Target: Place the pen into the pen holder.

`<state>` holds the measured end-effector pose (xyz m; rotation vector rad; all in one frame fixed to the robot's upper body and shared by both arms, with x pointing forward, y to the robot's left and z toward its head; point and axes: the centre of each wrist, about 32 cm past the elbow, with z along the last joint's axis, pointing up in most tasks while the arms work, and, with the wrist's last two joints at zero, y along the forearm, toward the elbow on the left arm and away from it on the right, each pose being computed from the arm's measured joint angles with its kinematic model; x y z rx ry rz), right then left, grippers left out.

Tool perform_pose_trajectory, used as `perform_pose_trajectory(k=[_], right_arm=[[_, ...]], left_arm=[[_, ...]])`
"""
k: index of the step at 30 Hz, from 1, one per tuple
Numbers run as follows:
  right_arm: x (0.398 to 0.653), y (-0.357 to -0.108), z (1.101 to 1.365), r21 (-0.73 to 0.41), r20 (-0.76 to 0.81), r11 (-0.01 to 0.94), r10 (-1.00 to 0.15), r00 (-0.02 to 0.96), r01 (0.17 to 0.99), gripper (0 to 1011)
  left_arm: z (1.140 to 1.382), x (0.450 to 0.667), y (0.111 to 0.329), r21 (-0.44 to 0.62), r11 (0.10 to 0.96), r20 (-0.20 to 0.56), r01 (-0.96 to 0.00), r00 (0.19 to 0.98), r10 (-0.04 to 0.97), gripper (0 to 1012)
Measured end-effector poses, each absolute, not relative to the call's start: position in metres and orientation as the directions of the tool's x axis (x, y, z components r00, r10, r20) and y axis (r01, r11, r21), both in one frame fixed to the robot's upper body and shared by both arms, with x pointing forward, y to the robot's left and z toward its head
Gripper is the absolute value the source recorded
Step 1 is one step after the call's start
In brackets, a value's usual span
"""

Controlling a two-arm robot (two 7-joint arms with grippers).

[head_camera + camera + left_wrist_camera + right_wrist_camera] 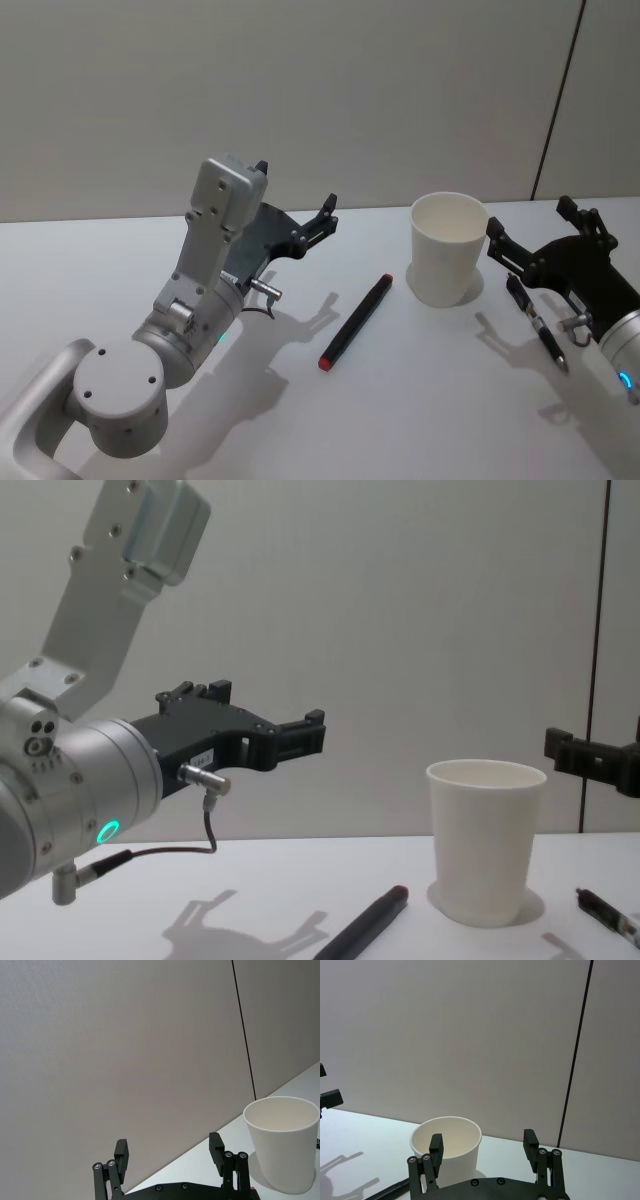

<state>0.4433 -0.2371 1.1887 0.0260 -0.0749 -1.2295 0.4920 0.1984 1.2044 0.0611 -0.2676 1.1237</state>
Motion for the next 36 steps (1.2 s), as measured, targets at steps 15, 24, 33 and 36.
perform_pose_trajectory(k=[15, 24, 33, 36], right_arm=[[0.443, -0.237, 1.189, 0.060, 0.043, 0.335, -0.942, 0.333, 0.940, 1001], [0.443, -0.238, 1.189, 0.061, 0.044, 0.335, -0.942, 0.333, 0.940, 1001], [0.442, -0.246, 1.190, 0.054, 0.047, 0.323, -0.946, 0.321, 0.945, 1001], [0.438, -0.249, 1.190, 0.048, 0.045, 0.314, -0.949, 0.312, 0.948, 1001]], left_arm=[[1.204, 0.492, 0.198, -0.086, 0.434, 0.242, -0.897, 0.404, 0.882, 1001], [1.204, 0.492, 0.198, -0.086, 0.434, 0.243, -0.897, 0.404, 0.882, 1001], [1.204, 0.492, 0.198, -0.086, 0.434, 0.242, -0.897, 0.404, 0.882, 1001], [1.204, 0.492, 0.198, -0.086, 0.434, 0.243, -0.897, 0.404, 0.882, 1001]])
